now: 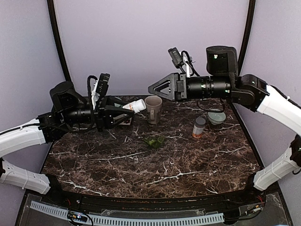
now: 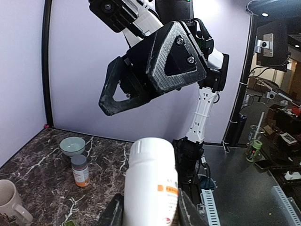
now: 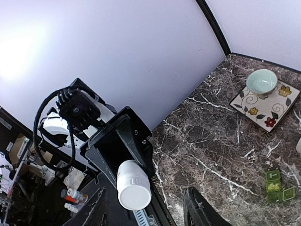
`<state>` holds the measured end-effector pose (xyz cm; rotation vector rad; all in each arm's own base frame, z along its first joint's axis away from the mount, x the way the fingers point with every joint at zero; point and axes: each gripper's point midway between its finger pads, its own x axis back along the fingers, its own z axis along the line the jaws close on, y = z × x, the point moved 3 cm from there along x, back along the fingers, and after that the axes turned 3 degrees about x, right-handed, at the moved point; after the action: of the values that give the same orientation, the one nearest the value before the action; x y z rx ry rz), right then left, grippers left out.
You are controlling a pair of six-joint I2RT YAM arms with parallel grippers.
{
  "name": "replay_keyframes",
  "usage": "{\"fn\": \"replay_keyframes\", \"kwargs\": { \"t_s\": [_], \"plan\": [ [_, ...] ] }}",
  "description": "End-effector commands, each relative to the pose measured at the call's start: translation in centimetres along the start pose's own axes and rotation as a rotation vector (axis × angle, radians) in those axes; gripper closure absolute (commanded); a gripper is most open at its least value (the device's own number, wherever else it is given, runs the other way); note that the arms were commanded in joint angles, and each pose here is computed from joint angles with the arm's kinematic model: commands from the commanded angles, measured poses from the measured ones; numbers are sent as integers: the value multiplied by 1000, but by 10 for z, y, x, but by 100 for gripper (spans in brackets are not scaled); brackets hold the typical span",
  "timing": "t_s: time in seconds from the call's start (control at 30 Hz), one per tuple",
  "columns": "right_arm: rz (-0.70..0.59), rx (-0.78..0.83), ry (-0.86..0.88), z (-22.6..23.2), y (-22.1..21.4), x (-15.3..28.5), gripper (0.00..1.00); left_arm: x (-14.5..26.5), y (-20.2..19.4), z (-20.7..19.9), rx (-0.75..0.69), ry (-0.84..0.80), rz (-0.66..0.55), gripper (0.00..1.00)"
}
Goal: Sort the pills into containers
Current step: Screw the lid of the pill bottle onto the pill bottle.
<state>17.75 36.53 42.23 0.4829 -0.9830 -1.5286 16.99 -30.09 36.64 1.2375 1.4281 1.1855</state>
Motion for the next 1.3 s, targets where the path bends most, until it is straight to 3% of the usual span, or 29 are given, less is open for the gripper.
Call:
{"fn": "replay_keyframes", "kwargs": {
  "t_s": [0.0, 0.37, 0.97, 1.17, 1.27],
  "plan": [
    [2, 189, -10, -1, -7, 7, 46, -6, 6, -14, 87, -160, 43, 100],
    [103, 370, 45, 23, -37, 5, 47, -10, 1, -17, 244, -356, 117, 100],
    [190, 439, 42, 34, -59, -9, 50, -11, -1, -21, 304, -446, 150, 100],
    [189, 451, 36, 36, -58, -13, 55, -11, -3, -21, 307, -451, 155, 100],
    [197, 455, 32, 37, -59, -15, 63, -10, -3, -21, 306, -450, 154, 100]
  ]
}}
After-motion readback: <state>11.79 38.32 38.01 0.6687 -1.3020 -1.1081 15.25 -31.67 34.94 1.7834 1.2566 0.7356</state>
